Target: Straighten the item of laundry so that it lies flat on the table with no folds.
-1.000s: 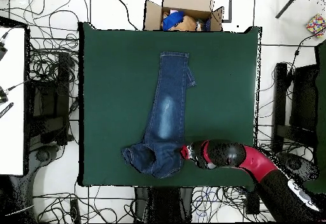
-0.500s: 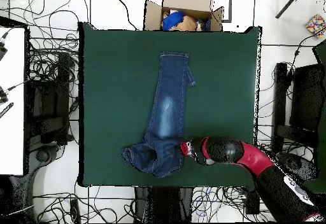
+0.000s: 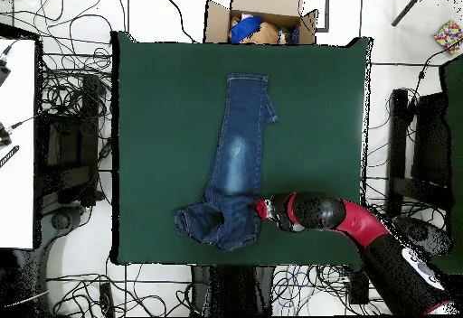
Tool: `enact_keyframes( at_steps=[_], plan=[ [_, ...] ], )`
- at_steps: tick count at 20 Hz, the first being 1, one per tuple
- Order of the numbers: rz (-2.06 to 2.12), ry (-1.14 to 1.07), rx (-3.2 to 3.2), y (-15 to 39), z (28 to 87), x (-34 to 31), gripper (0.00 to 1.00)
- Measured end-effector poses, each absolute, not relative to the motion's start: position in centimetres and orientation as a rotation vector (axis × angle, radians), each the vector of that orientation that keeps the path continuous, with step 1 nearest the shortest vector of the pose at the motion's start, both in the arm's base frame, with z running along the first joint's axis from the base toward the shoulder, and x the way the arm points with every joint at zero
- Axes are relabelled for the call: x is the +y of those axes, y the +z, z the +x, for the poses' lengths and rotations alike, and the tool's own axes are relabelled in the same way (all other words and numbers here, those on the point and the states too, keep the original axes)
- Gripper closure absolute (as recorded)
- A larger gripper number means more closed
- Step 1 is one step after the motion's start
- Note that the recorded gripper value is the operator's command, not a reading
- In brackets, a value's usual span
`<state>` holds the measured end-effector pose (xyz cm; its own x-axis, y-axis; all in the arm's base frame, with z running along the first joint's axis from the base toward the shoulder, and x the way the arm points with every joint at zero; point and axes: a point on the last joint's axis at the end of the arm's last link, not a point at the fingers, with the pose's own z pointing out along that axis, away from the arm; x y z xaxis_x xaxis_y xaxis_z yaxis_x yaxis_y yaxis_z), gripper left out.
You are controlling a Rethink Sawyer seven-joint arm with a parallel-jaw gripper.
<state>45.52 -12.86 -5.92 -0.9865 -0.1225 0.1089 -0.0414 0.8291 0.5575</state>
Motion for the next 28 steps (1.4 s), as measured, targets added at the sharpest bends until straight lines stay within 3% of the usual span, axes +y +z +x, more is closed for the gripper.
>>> enact_keyframes(
  at_steps=[28],
  plan=[
    [0.149,-0.944,-2.861,-6.1,46.2,-10.8,0.00]
  ],
)
